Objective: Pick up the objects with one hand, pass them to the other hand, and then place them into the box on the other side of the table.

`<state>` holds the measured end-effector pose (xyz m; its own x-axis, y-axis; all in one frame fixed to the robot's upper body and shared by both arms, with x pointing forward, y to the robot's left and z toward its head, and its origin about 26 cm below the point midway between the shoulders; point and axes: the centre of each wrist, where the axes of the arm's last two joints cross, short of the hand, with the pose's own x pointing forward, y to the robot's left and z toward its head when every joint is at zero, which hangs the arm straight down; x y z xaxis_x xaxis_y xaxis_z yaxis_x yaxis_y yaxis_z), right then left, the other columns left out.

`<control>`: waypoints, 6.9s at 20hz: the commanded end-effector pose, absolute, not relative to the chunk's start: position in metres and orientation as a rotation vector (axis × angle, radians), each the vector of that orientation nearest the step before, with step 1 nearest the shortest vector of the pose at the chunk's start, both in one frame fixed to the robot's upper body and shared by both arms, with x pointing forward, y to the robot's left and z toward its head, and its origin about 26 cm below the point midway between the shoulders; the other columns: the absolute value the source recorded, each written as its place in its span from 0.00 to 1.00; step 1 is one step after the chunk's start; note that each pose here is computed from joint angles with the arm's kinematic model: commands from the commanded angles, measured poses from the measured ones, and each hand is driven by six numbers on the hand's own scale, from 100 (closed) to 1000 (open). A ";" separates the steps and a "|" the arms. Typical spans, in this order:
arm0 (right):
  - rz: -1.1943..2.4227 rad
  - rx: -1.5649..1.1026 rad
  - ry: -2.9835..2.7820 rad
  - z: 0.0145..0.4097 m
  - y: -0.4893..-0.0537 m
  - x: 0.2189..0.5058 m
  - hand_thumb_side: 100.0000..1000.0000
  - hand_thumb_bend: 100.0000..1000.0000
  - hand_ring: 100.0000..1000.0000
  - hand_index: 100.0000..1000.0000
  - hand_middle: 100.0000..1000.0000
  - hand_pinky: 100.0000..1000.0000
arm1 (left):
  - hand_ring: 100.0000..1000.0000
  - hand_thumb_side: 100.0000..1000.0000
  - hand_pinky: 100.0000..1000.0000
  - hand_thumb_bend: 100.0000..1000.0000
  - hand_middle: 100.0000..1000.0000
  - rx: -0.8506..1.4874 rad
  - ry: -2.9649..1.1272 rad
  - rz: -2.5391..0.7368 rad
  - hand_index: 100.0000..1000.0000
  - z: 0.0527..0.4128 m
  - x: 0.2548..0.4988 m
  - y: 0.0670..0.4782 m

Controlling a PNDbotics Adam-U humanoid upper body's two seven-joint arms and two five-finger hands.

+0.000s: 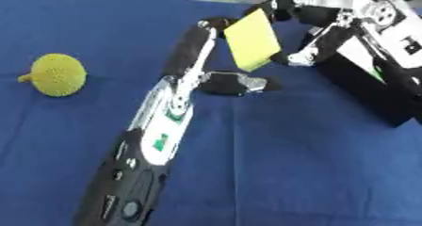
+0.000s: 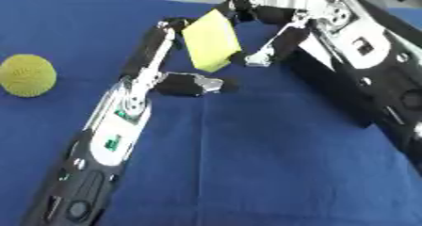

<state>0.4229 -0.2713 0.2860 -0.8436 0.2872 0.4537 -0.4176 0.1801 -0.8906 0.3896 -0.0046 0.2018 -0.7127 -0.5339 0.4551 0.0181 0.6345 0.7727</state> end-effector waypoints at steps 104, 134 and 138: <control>0.881 -0.465 -2.127 0.303 -0.499 0.364 0.00 0.00 1.00 0.93 0.90 0.88 | 0.69 0.47 0.62 0.97 0.56 0.569 -2.077 -0.898 0.75 0.168 0.405 0.041; 0.669 -0.379 -2.159 0.311 -0.534 0.321 0.33 0.00 1.00 0.94 0.92 0.89 | 0.73 0.41 0.69 0.92 0.65 0.919 -1.730 -0.987 0.78 0.253 0.464 0.197; 0.637 -0.362 -2.145 0.310 -0.535 0.319 0.36 0.00 1.00 0.94 0.92 0.89 | 0.74 0.38 0.71 0.93 0.66 0.921 -1.627 -1.021 0.79 0.261 0.469 0.230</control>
